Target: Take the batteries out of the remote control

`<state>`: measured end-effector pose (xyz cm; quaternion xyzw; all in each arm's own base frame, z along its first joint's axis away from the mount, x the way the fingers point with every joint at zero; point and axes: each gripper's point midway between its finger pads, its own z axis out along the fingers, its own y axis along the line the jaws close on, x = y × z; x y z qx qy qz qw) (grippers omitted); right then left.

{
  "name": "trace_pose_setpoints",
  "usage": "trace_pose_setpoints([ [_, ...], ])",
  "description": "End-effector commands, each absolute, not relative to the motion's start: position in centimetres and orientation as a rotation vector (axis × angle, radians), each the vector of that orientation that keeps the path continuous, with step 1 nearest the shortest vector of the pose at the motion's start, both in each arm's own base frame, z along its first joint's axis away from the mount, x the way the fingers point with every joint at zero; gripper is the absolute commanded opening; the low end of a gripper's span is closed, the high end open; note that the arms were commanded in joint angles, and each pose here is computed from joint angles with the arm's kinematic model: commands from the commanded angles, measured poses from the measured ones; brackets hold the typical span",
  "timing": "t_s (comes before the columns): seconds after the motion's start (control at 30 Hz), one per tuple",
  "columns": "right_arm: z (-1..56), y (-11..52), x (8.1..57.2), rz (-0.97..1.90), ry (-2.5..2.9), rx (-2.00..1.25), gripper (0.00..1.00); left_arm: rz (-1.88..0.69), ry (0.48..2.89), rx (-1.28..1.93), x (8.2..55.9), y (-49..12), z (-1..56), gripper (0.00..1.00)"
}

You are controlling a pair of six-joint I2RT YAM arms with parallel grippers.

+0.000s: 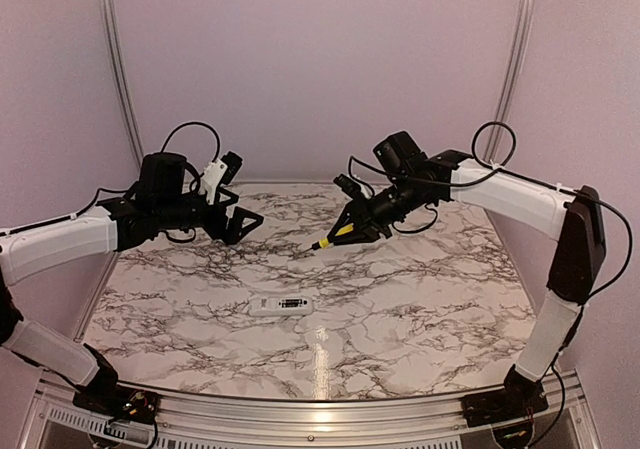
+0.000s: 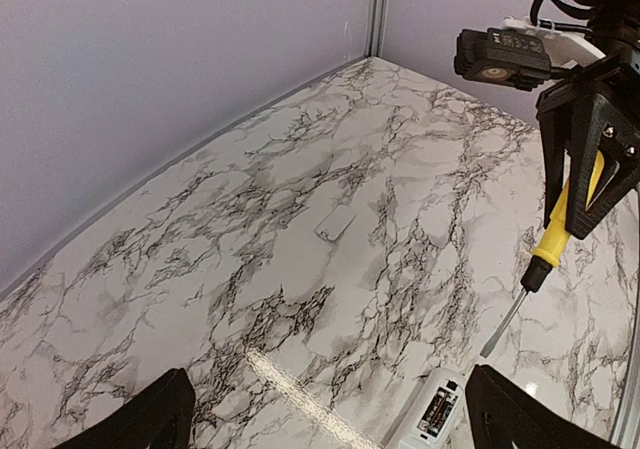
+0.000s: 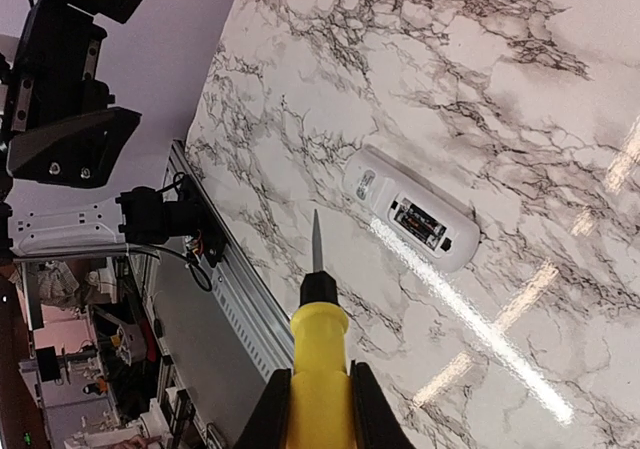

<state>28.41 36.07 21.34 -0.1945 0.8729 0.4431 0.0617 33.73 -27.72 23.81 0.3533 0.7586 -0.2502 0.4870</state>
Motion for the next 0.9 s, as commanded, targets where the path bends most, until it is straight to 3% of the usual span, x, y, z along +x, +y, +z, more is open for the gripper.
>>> trace_pose_setpoints([
  [0.0, 22.6, 35.1, 28.3, 1.298, 2.605, -0.583, 0.00, -0.584, 1.744, 0.718, 34.1, -26.2, 26.3, 0.99],
  [0.2, 22.4, 34.3, 27.9, 1.268, 2.614, -0.568, 0.00, -0.582, 1.711, 0.661, 33.3, -25.0, 26.8, 0.99],
  [0.37, 22.2, 33.8, 27.5, 1.244, 2.623, -0.564, 0.00, -0.573, 1.698, 0.832, 31.2, -25.4, 25.3, 0.99],
  [0.87, 21.7, 32.7, 27.2, 1.172, 2.657, -0.539, 0.00, -0.441, 1.899, 1.286, 26.8, -23.7, 14.9, 0.98],
])
